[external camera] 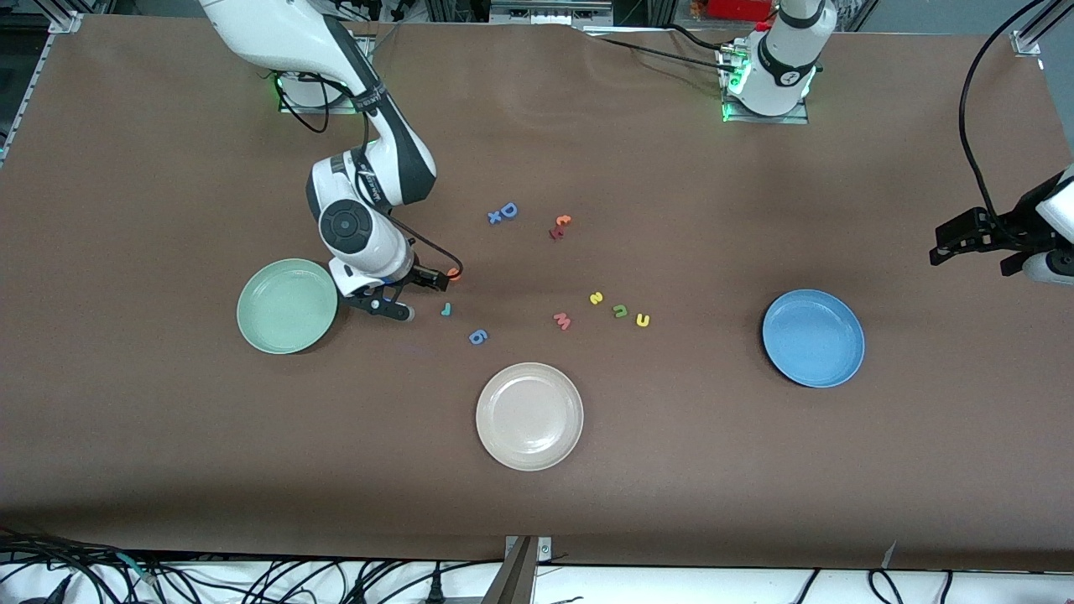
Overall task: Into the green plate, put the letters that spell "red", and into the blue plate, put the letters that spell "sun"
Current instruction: 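Grasp the teal b with the right gripper while the left gripper approaches letters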
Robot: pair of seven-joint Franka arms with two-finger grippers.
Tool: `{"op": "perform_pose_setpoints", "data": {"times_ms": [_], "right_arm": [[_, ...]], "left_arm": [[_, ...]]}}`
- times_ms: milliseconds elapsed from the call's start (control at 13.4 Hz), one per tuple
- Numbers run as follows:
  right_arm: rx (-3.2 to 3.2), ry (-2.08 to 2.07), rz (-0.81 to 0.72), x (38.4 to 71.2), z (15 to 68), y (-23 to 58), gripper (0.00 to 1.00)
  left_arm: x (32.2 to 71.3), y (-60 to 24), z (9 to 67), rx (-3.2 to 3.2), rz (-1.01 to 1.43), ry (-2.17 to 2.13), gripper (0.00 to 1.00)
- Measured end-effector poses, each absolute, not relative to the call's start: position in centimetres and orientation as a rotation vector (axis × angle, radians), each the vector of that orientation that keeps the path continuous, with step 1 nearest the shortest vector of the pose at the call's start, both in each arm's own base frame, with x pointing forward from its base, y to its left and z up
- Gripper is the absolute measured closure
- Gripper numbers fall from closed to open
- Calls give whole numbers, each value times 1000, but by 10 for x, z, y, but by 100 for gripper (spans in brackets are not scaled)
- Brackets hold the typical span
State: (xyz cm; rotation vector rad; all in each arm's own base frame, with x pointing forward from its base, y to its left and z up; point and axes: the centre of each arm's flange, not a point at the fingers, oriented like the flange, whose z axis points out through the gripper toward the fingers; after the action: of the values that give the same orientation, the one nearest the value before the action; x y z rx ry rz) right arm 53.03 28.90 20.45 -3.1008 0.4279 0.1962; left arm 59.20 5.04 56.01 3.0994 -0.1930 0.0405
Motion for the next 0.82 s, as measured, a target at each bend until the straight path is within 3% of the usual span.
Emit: {"op": "perform_pose_setpoints", "data": {"times_ms": [298,596,745,820], "right_arm": [[-3085,457,205,525,185,291,1],[-3071,477,192,519,178,297,6],[-3072,479,194,518,175,296,27],[-3073,480,196,517,175,295,28]], "left_arm": [[595,31,551,3088,12,-242,0],[616,-38,483,3023,-146,-367,0],[629,-64,449,3022,-178,-418,0],[634,-74,432,3021,-203,-441,0]]}}
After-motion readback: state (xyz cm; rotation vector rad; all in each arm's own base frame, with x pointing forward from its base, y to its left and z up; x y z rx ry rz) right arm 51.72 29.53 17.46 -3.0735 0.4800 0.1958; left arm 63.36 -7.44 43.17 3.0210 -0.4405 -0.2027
